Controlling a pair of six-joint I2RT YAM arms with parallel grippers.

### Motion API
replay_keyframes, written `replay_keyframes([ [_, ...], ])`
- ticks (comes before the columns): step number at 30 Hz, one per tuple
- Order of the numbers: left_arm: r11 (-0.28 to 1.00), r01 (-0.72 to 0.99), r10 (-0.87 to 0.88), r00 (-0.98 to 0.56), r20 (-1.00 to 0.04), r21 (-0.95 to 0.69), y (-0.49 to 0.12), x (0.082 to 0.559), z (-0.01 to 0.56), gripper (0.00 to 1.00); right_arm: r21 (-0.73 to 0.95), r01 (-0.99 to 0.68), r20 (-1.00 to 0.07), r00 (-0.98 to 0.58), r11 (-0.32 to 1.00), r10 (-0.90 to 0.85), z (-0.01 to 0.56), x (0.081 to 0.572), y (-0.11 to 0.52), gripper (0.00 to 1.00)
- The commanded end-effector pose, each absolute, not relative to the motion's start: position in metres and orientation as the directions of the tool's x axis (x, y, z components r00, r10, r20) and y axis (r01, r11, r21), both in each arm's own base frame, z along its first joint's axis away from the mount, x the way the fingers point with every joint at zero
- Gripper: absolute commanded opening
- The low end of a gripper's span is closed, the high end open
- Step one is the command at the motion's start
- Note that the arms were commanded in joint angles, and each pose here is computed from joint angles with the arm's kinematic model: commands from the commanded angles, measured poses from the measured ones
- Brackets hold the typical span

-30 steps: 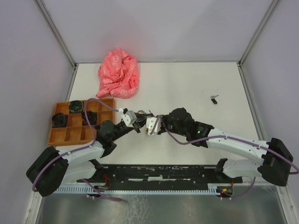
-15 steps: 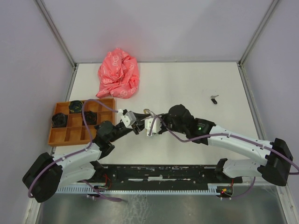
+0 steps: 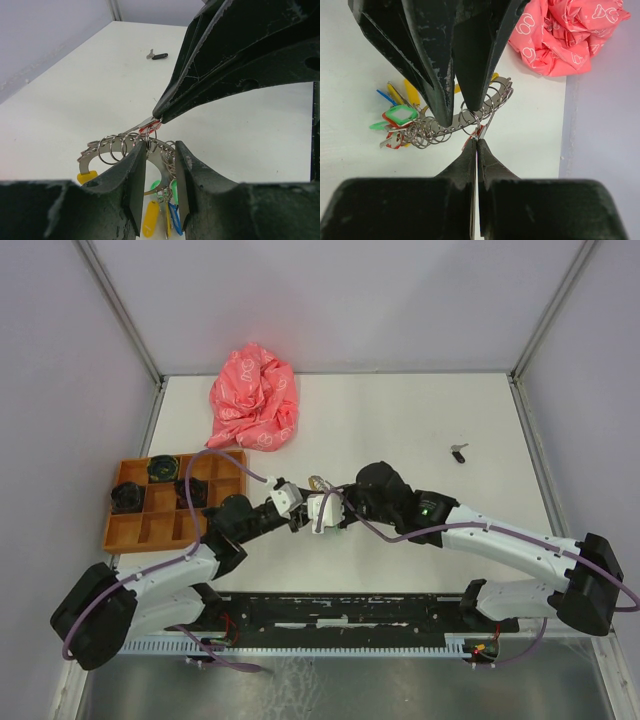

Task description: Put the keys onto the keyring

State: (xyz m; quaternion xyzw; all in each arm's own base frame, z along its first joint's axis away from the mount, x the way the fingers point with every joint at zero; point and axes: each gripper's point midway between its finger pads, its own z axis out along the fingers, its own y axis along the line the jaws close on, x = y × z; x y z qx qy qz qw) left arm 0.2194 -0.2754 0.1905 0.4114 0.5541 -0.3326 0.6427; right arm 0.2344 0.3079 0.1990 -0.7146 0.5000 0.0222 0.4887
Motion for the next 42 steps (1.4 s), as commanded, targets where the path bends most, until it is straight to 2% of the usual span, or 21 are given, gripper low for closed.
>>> replay_keyframes([
  [1, 0.426, 0.876, 0.005, 0.249, -0.969, 0.227, -0.283, 0.223, 0.215, 0.36, -0.726, -0.687, -0.551, 0.546, 0.040, -0.631, 0.242, 0.241, 0.322, 0.01],
  [16, 0.468, 0.863, 0.020, 0.205, -0.979, 0.190, -0.284, 0.236, 0.204, 0.29, -0.717, -0.695, -0.585, 0.561, 0.051, -0.586, 0.251, 0.234, 0.325, 0.01],
  [19, 0.464, 0.867, 0.011, 0.202, -0.979, 0.184, -0.286, 0.237, 0.204, 0.23, -0.710, -0.702, -0.595, 0.563, 0.048, -0.574, 0.251, 0.232, 0.327, 0.01],
  [25, 0.454, 0.869, -0.011, 0.225, -0.974, 0.195, -0.287, 0.234, 0.212, 0.03, -0.705, -0.707, -0.594, 0.552, 0.048, -0.585, 0.248, 0.232, 0.325, 0.01],
  [34, 0.455, 0.868, -0.062, 0.252, -0.966, 0.197, -0.283, 0.227, 0.224, 0.03, -0.725, -0.681, -0.553, 0.485, 0.104, -0.677, 0.234, 0.243, 0.299, 0.01],
  [42, 0.483, 0.855, -0.104, 0.273, -0.956, 0.192, -0.278, 0.226, 0.236, 0.03, -0.670, -0.736, -0.594, 0.452, 0.097, -0.666, 0.213, 0.235, 0.304, 0.01],
])
